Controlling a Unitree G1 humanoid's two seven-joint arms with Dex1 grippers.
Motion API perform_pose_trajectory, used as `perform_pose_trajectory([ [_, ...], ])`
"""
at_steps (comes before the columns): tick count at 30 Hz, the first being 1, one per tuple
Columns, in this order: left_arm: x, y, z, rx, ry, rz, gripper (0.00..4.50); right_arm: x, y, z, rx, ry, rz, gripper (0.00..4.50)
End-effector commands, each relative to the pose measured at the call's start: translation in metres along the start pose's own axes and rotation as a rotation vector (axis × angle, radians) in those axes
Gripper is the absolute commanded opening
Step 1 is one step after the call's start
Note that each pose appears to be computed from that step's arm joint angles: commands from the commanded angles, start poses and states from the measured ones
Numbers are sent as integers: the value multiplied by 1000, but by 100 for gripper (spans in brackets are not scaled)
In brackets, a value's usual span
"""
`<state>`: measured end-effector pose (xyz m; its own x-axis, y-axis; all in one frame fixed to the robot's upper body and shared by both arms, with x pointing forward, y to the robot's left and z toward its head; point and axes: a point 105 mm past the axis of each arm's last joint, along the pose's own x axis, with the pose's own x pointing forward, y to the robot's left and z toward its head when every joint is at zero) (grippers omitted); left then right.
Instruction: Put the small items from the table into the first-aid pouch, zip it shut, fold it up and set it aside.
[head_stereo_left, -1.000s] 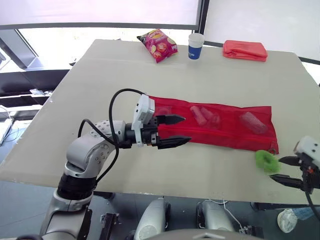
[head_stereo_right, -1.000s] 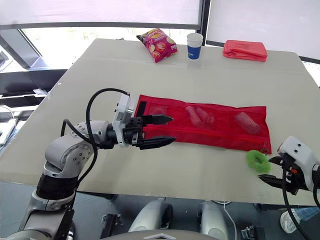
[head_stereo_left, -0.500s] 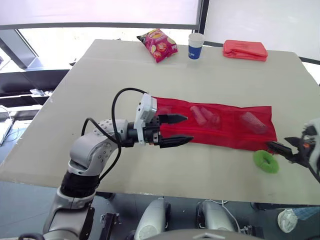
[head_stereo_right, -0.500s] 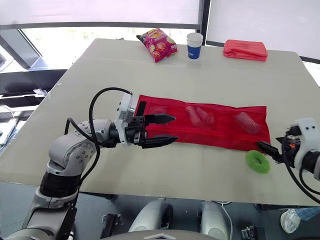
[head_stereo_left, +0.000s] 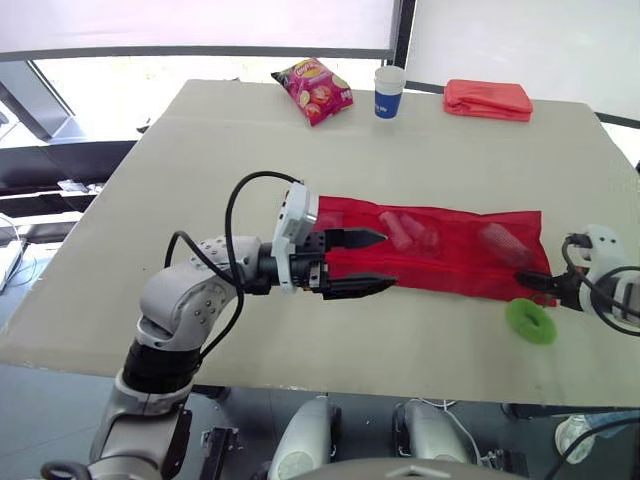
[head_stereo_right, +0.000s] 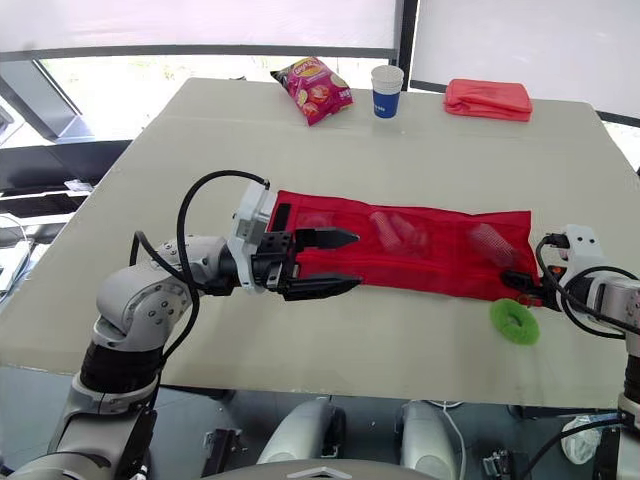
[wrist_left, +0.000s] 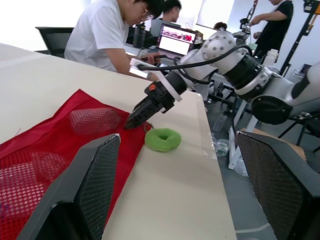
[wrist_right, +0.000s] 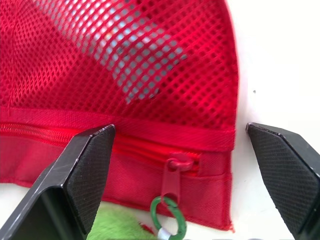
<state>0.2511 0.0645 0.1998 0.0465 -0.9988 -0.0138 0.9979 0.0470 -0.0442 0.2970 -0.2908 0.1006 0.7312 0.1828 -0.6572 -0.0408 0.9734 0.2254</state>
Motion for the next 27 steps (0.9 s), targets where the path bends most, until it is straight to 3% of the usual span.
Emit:
perform_pose_trajectory([
  [1,0,-9,14,63,-27,-38,399,1,3,1,63,-9,74,448],
  [4,-1,-6,16,97,-19,-16,399,2,12,2,102,-30,151,448],
  [7,-2,-2,16,121,-12,17,399,1,13,5,87,-68,157,375],
  [15,-3,1,13,128,-3,32,399,-12,4,4,3,-116,83,7],
  [23,-4,5,10,121,-10,53,399,-73,-33,31,-138,-181,-127,3],
  [27,-4,7,6,115,-11,66,399,-102,-19,54,-225,-199,-101,3],
])
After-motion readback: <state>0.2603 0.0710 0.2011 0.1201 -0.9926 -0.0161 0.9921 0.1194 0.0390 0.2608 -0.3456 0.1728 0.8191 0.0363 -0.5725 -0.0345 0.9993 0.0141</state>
